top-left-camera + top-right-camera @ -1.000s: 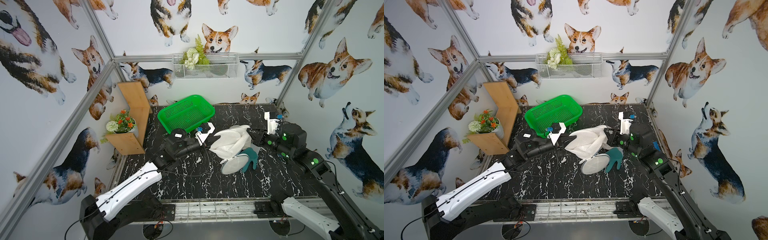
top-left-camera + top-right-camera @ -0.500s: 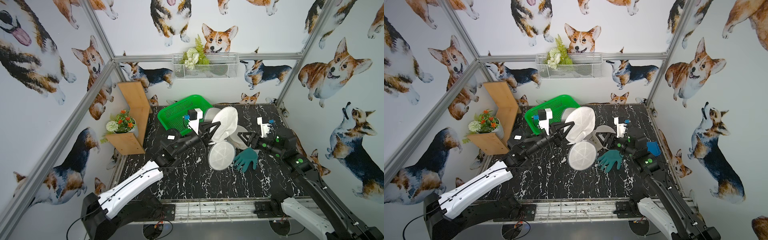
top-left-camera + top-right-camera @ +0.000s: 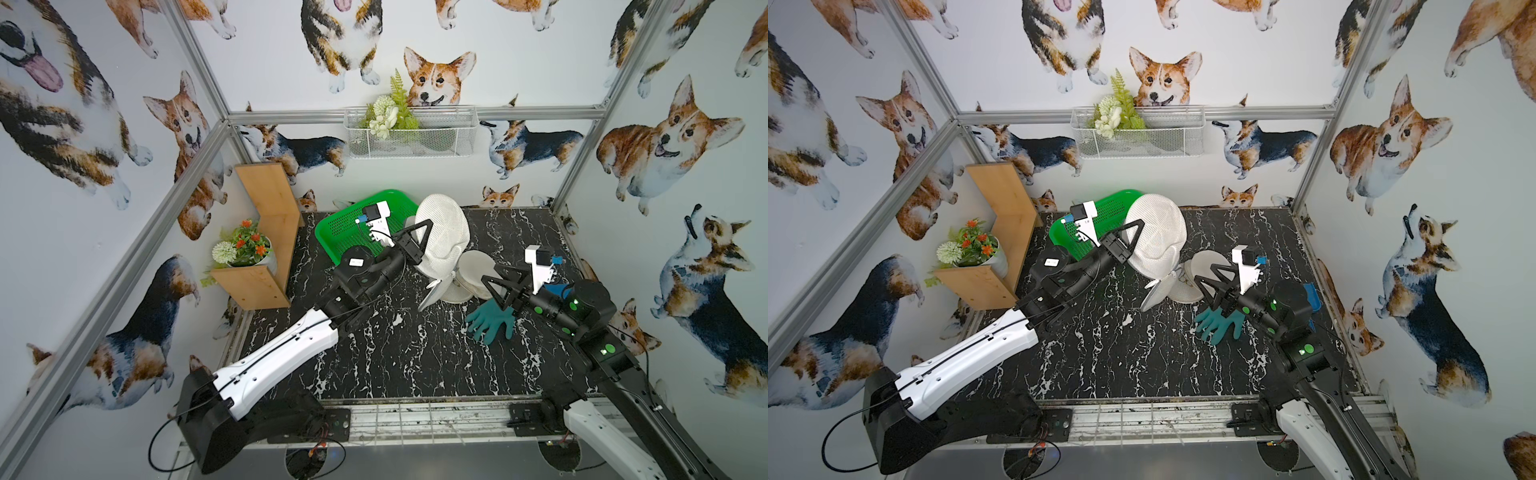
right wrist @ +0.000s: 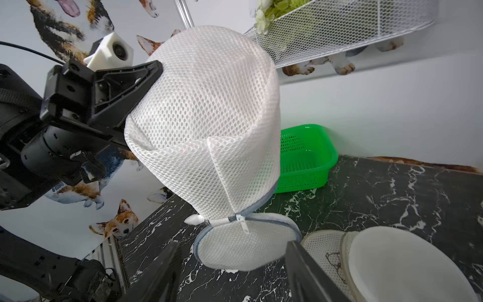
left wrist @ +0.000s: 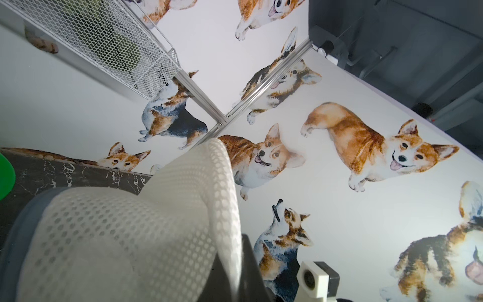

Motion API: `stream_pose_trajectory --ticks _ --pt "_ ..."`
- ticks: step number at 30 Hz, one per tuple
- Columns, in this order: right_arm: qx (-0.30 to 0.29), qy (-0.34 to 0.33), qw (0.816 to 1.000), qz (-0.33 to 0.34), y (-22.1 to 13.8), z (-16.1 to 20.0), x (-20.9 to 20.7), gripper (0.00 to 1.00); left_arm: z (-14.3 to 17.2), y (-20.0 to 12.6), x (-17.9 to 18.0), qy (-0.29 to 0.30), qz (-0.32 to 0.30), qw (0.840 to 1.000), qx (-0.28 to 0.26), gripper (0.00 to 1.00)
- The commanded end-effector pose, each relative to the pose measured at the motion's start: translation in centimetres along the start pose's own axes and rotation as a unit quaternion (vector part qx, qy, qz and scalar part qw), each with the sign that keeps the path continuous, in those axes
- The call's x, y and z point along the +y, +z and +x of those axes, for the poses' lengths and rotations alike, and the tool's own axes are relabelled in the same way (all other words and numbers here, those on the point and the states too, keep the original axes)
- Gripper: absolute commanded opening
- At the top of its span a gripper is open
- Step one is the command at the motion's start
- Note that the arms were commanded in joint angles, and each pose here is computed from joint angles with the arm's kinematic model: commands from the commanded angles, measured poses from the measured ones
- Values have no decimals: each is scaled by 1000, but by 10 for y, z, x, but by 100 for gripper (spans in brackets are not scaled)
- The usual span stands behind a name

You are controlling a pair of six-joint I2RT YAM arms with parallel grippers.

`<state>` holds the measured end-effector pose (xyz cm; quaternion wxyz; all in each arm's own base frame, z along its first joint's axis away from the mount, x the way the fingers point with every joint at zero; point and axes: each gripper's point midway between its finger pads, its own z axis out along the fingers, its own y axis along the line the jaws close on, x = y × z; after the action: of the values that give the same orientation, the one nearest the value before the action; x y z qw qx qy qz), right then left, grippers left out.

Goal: Turn the laundry bag inside out
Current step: Turn over the laundry bag.

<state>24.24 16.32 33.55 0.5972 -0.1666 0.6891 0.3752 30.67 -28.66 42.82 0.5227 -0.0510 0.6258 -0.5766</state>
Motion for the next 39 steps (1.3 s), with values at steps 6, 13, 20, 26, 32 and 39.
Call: stream_pose_trajectory --ticks 6,13,20,26,32,39 --pt "-76 -88 992 -48 39 -27 26 65 -20 3 -19 -84 37 995 -40 0" --pt "-79 -117 990 5 63 -29 9 40 -24 3 -22 -117 51 990 -53 0" --pt "-82 -117 989 -27 74 -22 20 0 -30 5 -30 -144 71 985 -68 0" --pt "-82 -92 992 -21 84 -3 21 0 -43 7 -34 -181 81 976 -93 0" --pt "-93 -57 994 17 98 20 10 0 -49 13 -40 -222 100 964 -109 0" --pt "-106 -93 985 97 88 -2 -9 45 -40 6 -11 -234 27 966 -107 0"
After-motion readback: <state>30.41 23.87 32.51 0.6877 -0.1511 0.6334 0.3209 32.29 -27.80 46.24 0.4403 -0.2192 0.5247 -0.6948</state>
